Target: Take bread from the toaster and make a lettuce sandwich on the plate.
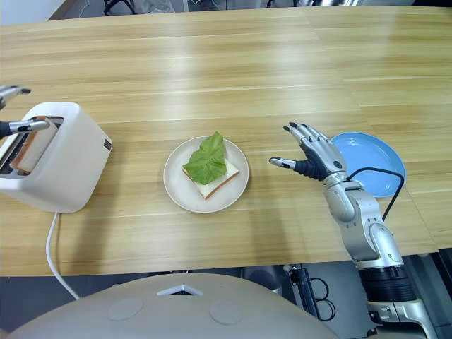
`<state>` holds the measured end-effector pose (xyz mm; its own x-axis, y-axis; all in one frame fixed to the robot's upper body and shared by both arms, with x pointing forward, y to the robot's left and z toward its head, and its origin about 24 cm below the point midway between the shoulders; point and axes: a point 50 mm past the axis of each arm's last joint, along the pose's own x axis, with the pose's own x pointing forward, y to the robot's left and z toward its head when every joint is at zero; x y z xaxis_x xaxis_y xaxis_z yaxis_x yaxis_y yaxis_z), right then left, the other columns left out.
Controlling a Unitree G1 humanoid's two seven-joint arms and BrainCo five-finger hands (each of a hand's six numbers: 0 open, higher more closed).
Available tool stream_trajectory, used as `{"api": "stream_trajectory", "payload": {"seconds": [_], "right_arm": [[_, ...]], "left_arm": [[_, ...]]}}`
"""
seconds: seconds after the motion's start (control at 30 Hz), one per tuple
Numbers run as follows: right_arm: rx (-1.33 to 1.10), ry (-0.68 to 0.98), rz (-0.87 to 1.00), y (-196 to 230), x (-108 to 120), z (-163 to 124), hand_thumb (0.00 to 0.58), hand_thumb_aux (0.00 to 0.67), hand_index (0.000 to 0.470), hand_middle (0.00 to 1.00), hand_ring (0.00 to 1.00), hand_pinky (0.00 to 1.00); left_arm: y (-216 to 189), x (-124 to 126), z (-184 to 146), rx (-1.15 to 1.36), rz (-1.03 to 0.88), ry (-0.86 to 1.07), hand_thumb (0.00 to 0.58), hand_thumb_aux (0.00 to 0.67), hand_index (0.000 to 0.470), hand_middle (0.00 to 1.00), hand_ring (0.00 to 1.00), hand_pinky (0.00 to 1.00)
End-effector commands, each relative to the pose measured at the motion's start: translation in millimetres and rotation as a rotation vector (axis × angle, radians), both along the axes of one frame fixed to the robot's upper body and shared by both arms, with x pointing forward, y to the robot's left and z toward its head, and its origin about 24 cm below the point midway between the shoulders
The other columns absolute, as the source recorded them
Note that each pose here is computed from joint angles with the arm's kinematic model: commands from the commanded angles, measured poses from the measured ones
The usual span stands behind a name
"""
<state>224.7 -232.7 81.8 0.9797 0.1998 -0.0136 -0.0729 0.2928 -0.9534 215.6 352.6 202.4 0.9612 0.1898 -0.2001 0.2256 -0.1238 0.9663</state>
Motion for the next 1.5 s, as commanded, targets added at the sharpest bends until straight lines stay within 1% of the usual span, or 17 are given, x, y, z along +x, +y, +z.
{"api": "stream_trajectory", "payload": {"seconds": [0.03, 0.3, 0.6, 0.63, 0.67, 0.7, 0.73, 0.77, 1.0, 1.3, 1.4, 1.5], "right_arm": [[-0.003, 0.013, -0.016, -4, 0, -4, 0.0, 0.0, 0.0, 0.0, 0.0, 0.0], [-0.006, 0.015, -0.021, -5, -1, -3, 0.0, 0.0, 0.0, 0.0, 0.0, 0.0], [-0.003, 0.023, -0.018, -5, -2, -3, 0.0, 0.0, 0.0, 0.0, 0.0, 0.0], [-0.002, 0.024, -0.018, -4, -2, -3, 0.0, 0.0, 0.0, 0.0, 0.0, 0.0], [-0.001, 0.026, -0.018, -4, -2, -4, 0.0, 0.0, 0.0, 0.0, 0.0, 0.0], [-0.001, 0.027, -0.018, -4, -2, -4, 0.0, 0.0, 0.0, 0.0, 0.0, 0.0], [0.0, 0.029, -0.018, -4, -2, -4, 0.0, 0.0, 0.0, 0.0, 0.0, 0.0], [0.0, 0.031, -0.018, -4, -2, -4, 0.0, 0.0, 0.0, 0.0, 0.0, 0.0], [-0.001, 0.041, -0.018, -3, -1, -8, 0.0, 0.0, 0.0, 0.0, 0.0, 0.0], [0.001, 0.052, -0.026, -4, -2, -11, 0.0, 0.0, 0.0, 0.0, 0.0, 0.0], [0.004, 0.054, -0.03, -4, -2, -12, 0.0, 0.0, 0.0, 0.0, 0.0, 0.0], [0.01, 0.057, -0.032, -3, -3, -14, 0.0, 0.0, 0.0, 0.0, 0.0, 0.0]], "left_arm": [[11, -1, -16, 0.039, 0.065, 0.112, 0.0, 0.0, 0.0, 0.0, 0.0, 0.0], [20, -8, -30, 0.031, 0.129, 0.207, 0.0, 0.0, 0.0, 0.0, 0.0, 0.0], [14, -8, -32, 0.018, 0.103, 0.217, 0.0, 0.0, 0.0, 0.0, 0.0, 0.0], [13, -8, -31, 0.012, 0.096, 0.214, 0.443, 0.344, 0.236, 0.0, 0.0, 0.0], [11, -8, -30, 0.007, 0.083, 0.201, 0.566, 0.565, 0.388, 0.0, 0.0, 0.0], [9, -7, -27, 0.003, 0.072, 0.184, 0.58, 0.67, 0.46, 0.44, 0.44, 0.44], [7, -5, -25, 0.001, 0.058, 0.162, 0.58, 0.67, 0.46, 0.44, 0.44, 0.44], [5, -4, -21, -0.004, 0.045, 0.14, 0.58, 0.67, 0.46, 1.0, 1.0, 1.0], [-12, 5, 3, 0.002, -0.066, -0.026, 0.58, 0.67, 0.46, 1.0, 1.0, 1.0], [-23, 9, 26, 0.026, -0.162, -0.186, 0.58, 0.67, 0.46, 1.0, 1.0, 1.0], [-14, 9, 49, 0.037, -0.127, -0.349, 0.58, 0.67, 0.46, 1.0, 1.0, 1.0], [-12, 6, 80, 0.01, -0.146, -0.589, 0.58, 0.67, 0.46, 1.0, 1.0, 1.0]]}}
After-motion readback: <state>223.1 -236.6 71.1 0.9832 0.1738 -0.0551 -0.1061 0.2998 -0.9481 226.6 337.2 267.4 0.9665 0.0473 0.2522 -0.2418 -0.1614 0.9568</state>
